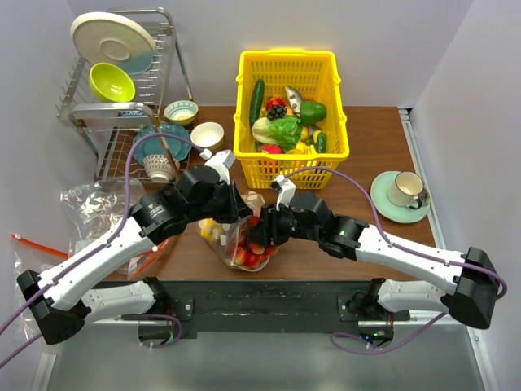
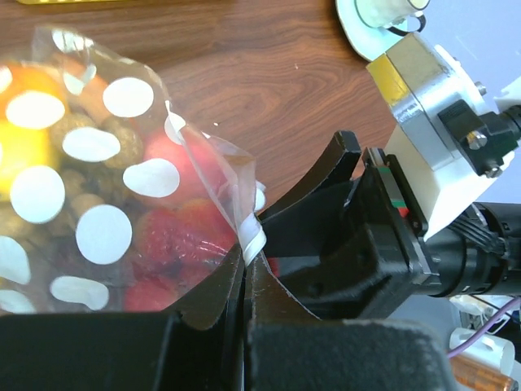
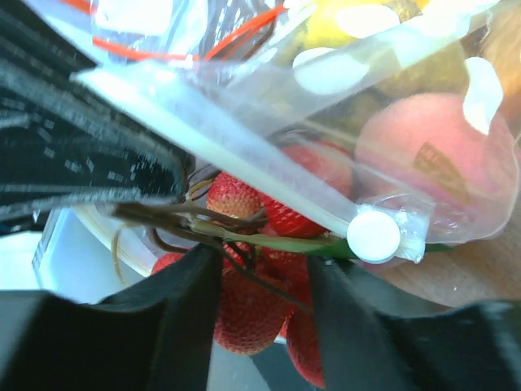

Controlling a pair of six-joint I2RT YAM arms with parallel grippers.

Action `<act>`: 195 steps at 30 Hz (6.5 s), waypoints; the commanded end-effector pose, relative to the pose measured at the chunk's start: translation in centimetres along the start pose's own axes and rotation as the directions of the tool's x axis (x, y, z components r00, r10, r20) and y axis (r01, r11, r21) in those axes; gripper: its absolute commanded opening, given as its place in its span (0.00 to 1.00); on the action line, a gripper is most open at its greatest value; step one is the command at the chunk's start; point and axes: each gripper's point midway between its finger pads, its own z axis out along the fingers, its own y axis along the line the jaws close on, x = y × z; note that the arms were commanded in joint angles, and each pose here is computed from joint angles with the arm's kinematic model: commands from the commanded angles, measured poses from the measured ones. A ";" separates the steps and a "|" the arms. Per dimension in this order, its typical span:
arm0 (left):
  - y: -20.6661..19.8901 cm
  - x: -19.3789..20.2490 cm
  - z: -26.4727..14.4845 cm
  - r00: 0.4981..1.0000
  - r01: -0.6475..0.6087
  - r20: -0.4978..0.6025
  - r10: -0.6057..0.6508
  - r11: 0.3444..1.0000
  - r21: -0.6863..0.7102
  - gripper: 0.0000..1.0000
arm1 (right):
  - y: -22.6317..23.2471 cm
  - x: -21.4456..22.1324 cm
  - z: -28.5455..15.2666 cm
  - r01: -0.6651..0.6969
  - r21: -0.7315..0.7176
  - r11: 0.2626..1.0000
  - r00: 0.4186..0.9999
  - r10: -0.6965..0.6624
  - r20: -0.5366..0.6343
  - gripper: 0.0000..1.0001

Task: Place the food in the zip-top bag and seal the zipper
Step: Place the fake fruit in the zipper food storage bag, then adjust the zipper food storage bag at the center of the board.

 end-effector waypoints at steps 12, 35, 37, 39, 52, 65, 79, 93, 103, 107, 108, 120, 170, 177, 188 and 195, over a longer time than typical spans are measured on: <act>-3.3 -2.0 -1.8 0.998 0.010 0.067 -0.019 0.991 0.137 0.00 | 1.5 -7.6 -1.7 -0.072 0.035 0.997 0.953 0.059 0.299 0.00; -3.5 -0.7 -0.3 0.990 0.133 0.027 -0.140 0.975 0.180 0.00 | -1.8 -9.5 -5.5 -0.338 0.164 0.927 0.855 0.229 0.465 0.00; -3.8 -0.5 0.0 0.987 0.150 0.019 -0.157 0.968 0.202 0.00 | -2.4 -9.6 -5.0 -0.368 0.173 0.914 0.841 0.247 0.482 0.00; -3.9 -0.4 0.1 0.985 0.165 0.012 -0.172 0.963 0.213 0.00 | -2.5 -9.8 -4.5 -0.414 0.166 0.895 0.818 0.286 0.499 0.00; -6.3 -1.2 0.0 0.984 0.165 0.017 -0.177 0.942 0.291 0.00 | -5.2 -8.5 -0.6 -0.464 0.285 0.839 0.822 0.289 0.490 0.00; -6.8 -3.3 -1.8 0.984 0.124 0.093 -0.155 0.953 0.277 0.00 | -4.4 -9.0 -2.7 -0.352 0.322 0.879 0.876 0.188 0.444 0.25; -5.1 -4.9 -1.8 0.979 0.107 0.150 -0.137 0.976 0.192 0.00 | 0.5 -6.4 -7.1 -0.134 0.188 0.973 0.975 0.096 0.202 0.63; -5.2 -5.4 -2.7 0.978 0.098 0.165 -0.130 0.977 0.189 0.00 | -3.6 -3.0 -13.3 -0.031 0.349 0.936 0.993 -0.012 0.120 0.51; -5.5 -5.9 -3.2 0.976 0.094 0.175 -0.128 0.977 0.192 0.00 | -7.6 1.4 -9.7 -0.026 0.402 0.915 0.999 0.010 0.042 0.41; -5.2 -5.6 -3.4 0.977 0.090 0.172 -0.123 0.979 0.185 0.00 | -8.2 1.3 -9.3 -0.015 0.437 0.899 0.999 -0.002 0.038 0.27; -5.1 -5.6 -3.5 0.976 0.091 0.176 -0.124 0.978 0.185 0.00 | -7.9 0.9 -9.3 -0.015 0.426 0.904 0.999 -0.006 0.048 0.24; -2.2 -2.8 -1.8 0.989 0.082 0.112 -0.094 0.991 0.101 0.00 | 1.5 -12.6 -13.8 0.138 0.377 0.916 0.949 -0.231 0.214 0.00; -1.3 -2.1 2.0 0.998 0.015 0.057 -0.018 0.998 0.063 0.00 | 1.4 -7.0 -5.9 0.100 0.187 0.977 0.988 -0.120 0.099 0.00; -2.3 -0.4 3.2 0.997 0.080 0.003 -0.082 0.983 0.163 0.00 | 3.7 -7.1 -3.6 0.055 0.066 0.996 0.993 -0.061 0.098 0.00; -1.6 -1.2 2.2 0.998 0.041 0.041 -0.046 0.993 0.113 0.00 | 4.0 -6.8 -3.4 0.029 0.043 0.999 0.995 -0.033 0.096 0.00; -1.6 -2.4 1.1 0.999 -0.005 0.050 0.002 0.999 0.053 0.00 | 4.2 -8.1 -5.1 0.021 0.060 0.998 0.987 -0.030 0.155 0.00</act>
